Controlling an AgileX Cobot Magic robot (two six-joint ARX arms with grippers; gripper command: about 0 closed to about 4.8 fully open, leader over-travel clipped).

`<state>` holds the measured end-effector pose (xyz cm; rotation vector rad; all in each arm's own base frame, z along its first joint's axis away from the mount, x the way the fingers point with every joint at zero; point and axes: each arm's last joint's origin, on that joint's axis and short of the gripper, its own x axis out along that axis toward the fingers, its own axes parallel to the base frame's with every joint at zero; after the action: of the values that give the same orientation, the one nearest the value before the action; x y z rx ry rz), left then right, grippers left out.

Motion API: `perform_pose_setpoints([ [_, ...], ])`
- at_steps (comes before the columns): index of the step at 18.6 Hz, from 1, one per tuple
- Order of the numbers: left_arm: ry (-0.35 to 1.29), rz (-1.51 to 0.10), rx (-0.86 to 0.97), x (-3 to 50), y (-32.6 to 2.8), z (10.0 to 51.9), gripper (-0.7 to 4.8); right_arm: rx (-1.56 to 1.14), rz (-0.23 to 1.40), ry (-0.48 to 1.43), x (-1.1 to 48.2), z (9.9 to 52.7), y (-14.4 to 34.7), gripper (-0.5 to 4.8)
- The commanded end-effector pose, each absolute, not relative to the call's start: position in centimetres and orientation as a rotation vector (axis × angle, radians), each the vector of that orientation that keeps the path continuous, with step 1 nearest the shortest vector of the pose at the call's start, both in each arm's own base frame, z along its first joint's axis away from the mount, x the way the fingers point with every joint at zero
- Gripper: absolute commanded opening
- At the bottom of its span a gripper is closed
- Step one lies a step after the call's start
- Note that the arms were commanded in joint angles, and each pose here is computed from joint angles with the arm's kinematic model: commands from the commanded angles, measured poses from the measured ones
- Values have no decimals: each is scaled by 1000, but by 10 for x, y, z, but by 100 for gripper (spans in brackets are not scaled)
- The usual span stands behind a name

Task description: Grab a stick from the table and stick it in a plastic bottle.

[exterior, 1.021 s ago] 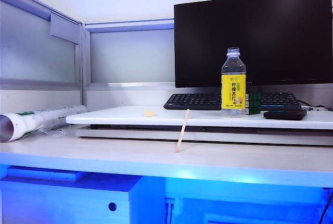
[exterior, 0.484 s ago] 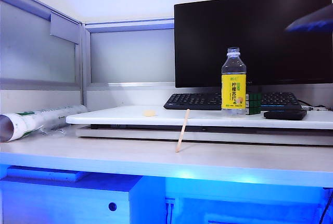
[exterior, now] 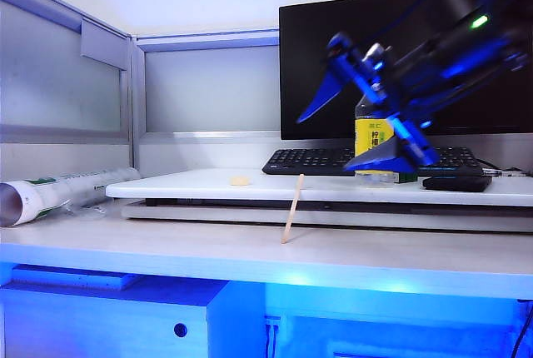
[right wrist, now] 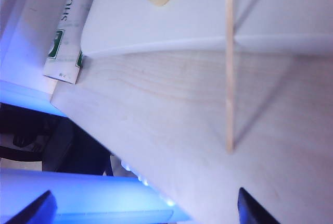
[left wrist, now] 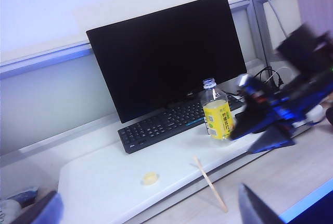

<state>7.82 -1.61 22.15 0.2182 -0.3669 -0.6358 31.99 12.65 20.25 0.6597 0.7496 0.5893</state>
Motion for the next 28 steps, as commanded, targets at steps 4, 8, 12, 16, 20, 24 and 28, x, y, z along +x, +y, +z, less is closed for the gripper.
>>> perform_pose_setpoints([
  [4,-337,-654,209,79,-16,219,456,682,601,762,368,191,153,479],
  [8,-327,-654,206,79,-16,219,424,691,559,785,384,174,162,479],
  [12,-325,-655,202,79,-16,218,424,683,518,811,394,155,167,479],
  [16,-325,-655,202,79,-16,218,424,680,498,806,408,147,173,479],
  [20,-325,-655,202,79,-16,219,424,676,480,791,417,144,176,479],
  [24,-325,-655,202,79,-16,218,424,675,480,797,423,137,180,361],
  [28,-324,-655,202,79,-16,219,424,674,480,779,424,138,180,-6],
])
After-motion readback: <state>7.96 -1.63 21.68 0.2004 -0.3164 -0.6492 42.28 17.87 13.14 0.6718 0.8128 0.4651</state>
